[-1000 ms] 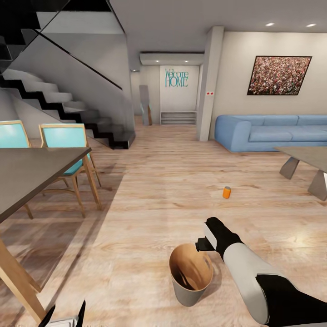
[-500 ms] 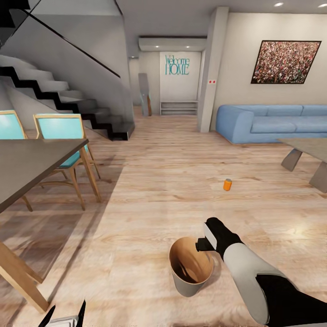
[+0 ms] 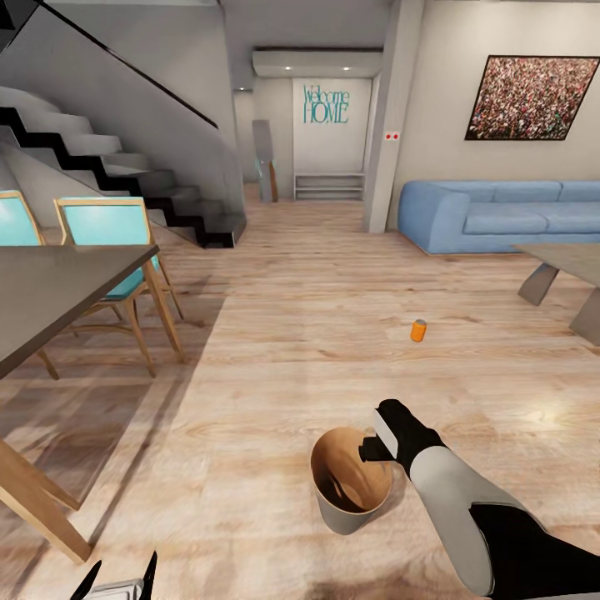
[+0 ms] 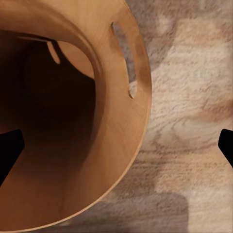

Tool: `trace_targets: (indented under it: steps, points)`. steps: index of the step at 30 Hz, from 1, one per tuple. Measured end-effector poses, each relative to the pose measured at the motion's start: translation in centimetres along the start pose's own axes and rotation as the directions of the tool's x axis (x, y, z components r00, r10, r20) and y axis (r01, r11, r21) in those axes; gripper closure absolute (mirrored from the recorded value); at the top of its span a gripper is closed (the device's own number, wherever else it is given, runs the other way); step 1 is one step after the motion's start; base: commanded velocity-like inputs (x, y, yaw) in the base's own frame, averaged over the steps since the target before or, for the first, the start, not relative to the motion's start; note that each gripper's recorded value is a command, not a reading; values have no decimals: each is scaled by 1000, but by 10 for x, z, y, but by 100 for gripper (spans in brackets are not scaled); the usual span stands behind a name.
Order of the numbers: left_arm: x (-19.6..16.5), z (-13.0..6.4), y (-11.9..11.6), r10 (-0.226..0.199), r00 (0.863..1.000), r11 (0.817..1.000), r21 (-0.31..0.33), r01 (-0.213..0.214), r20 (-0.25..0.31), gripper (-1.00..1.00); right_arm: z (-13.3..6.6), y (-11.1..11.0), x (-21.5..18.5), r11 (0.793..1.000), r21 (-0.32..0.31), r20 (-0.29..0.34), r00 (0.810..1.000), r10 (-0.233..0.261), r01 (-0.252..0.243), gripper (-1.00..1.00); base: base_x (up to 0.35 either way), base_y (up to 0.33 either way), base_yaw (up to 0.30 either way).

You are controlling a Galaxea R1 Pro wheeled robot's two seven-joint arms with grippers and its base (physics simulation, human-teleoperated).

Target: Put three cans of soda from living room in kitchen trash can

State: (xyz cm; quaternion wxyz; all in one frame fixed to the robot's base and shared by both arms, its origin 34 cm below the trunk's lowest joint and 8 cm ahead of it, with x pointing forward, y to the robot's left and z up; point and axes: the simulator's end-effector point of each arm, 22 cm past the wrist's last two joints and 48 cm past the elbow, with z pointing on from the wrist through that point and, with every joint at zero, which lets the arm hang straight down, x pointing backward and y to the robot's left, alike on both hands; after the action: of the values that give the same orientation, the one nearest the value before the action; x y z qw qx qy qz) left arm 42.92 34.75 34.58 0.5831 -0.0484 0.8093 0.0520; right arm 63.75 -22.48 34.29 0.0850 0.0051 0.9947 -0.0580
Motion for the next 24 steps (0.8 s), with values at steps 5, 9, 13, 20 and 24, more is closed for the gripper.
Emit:
trace_targets:
  steps: [5, 9, 13, 20, 24]
  points:
    - [0, 0, 0, 0, 1000, 1000, 0, 0, 0, -100, 0, 0, 0, 1000, 0, 0, 1000, 0, 0, -100, 0, 0, 0]
    - [0, 0, 0, 0, 1000, 1000, -1, 0, 1, -100, 0, 0, 0, 1000, 1, 0, 1000, -1, 1, -100, 0, 0, 0]
    - [0, 0, 0, 0, 1000, 1000, -1, 0, 1, -100, 0, 0, 0, 1000, 1, 0, 1000, -1, 1, -100, 0, 0, 0]
    - [0, 0, 0, 2, 1000, 1000, 1, -2, 1, -100, 0, 0, 0, 1000, 1, 0, 1000, -1, 1, -100, 6, 0, 0]
    - [0, 0, 0, 2, 1000, 1000, 1, -2, 0, -100, 0, 0, 0, 1000, 1, 0, 1000, -1, 1, -100, 101, 0, 0]
